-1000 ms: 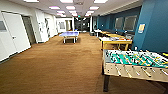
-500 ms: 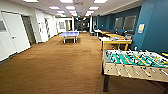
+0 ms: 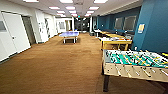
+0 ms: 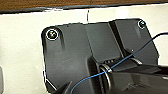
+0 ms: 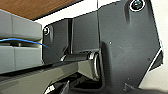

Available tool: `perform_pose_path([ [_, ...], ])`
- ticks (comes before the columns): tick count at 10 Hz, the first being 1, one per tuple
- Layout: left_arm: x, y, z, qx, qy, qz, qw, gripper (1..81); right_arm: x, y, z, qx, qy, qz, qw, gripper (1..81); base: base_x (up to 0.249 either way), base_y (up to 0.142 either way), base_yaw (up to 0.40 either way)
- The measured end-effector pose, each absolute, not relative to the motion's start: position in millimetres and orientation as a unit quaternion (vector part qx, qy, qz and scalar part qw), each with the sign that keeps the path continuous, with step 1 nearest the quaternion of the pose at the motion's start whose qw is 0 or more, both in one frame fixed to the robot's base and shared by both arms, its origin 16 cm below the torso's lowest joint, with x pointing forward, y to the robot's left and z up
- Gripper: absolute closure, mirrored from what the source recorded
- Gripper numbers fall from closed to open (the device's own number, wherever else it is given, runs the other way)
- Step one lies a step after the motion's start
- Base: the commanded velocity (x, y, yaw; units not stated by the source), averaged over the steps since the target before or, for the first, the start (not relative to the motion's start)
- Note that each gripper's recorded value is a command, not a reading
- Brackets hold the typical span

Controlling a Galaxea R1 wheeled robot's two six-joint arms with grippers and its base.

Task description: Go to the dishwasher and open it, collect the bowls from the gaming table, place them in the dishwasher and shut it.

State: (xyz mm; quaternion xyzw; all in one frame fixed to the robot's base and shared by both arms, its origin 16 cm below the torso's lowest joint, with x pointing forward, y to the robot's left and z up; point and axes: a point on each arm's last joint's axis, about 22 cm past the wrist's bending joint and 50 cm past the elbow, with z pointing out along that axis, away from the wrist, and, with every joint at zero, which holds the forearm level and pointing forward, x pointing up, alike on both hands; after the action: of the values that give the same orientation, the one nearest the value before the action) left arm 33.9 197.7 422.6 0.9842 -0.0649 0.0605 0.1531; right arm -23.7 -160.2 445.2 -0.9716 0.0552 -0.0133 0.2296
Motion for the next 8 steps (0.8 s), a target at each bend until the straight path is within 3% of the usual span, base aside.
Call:
perform_pose_path([
  [8, 37.5, 197.5, 423.0, 0.984, -0.065, 0.064, 0.153, 1.0, -29.1, -153.1, 445.7, -0.971, 0.052, -0.012, 0.233, 1.0, 0.111, 0.000, 0.000],
])
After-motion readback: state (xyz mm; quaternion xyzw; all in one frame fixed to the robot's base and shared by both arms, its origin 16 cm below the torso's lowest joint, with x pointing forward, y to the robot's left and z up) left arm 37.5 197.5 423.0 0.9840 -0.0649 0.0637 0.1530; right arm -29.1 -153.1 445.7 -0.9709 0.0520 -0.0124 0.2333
